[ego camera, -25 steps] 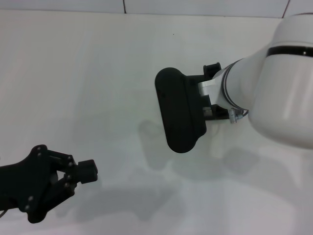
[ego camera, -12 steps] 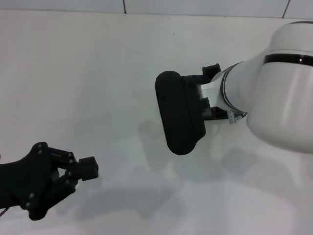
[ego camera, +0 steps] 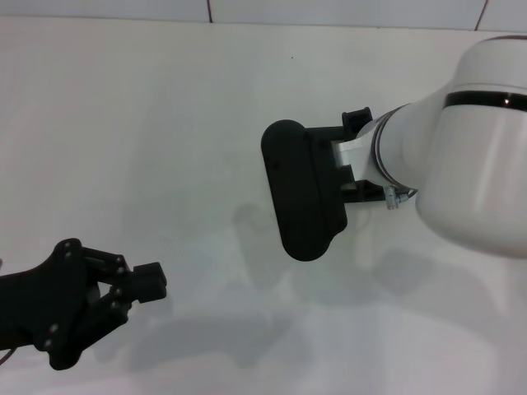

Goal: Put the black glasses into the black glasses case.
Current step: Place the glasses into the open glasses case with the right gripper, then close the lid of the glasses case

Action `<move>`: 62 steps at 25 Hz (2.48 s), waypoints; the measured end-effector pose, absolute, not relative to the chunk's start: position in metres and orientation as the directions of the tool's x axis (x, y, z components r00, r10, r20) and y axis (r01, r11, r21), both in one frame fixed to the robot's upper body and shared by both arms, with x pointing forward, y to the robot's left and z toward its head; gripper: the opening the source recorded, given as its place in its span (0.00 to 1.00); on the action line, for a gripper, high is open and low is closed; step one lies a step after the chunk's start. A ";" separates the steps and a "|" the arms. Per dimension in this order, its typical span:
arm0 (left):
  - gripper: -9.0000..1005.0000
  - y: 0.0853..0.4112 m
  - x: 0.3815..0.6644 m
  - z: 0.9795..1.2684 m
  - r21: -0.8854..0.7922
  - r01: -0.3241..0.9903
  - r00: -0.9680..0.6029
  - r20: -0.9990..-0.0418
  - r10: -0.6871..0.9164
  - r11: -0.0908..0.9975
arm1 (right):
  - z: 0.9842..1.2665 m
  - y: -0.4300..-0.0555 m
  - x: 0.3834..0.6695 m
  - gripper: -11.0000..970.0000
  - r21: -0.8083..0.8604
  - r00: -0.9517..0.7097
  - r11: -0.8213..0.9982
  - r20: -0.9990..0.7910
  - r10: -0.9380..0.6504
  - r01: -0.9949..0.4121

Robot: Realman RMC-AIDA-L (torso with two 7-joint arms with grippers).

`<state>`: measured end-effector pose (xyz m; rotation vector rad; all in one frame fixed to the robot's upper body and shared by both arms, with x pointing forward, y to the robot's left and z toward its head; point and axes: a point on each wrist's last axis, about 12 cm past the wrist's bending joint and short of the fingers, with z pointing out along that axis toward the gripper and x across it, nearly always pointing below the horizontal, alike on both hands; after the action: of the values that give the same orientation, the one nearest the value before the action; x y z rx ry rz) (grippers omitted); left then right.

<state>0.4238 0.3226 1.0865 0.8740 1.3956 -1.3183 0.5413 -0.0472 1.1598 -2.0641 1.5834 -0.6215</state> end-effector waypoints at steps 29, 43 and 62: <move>0.07 0.300 0.514 1.134 -0.228 0.947 -0.184 -0.962 -0.201 0.226 | 1.243 -0.204 0.503 0.13 -0.116 -0.311 0.517 -0.681 -0.663 -0.848; 0.10 0.238 0.575 1.164 -0.234 0.940 -0.235 -0.972 -0.025 0.247 | 1.275 -0.317 0.471 0.13 0.067 -0.369 0.615 -0.849 -0.378 -0.785; 0.30 0.163 0.601 1.147 -0.164 0.936 -0.258 -0.922 0.288 0.313 | 1.205 -0.386 0.436 0.33 0.244 -0.321 0.467 -0.943 -0.092 -0.850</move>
<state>0.6009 0.1633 1.1472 1.1069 1.7370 -0.9667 0.4359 -0.3859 1.2051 -0.8097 1.7326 0.9662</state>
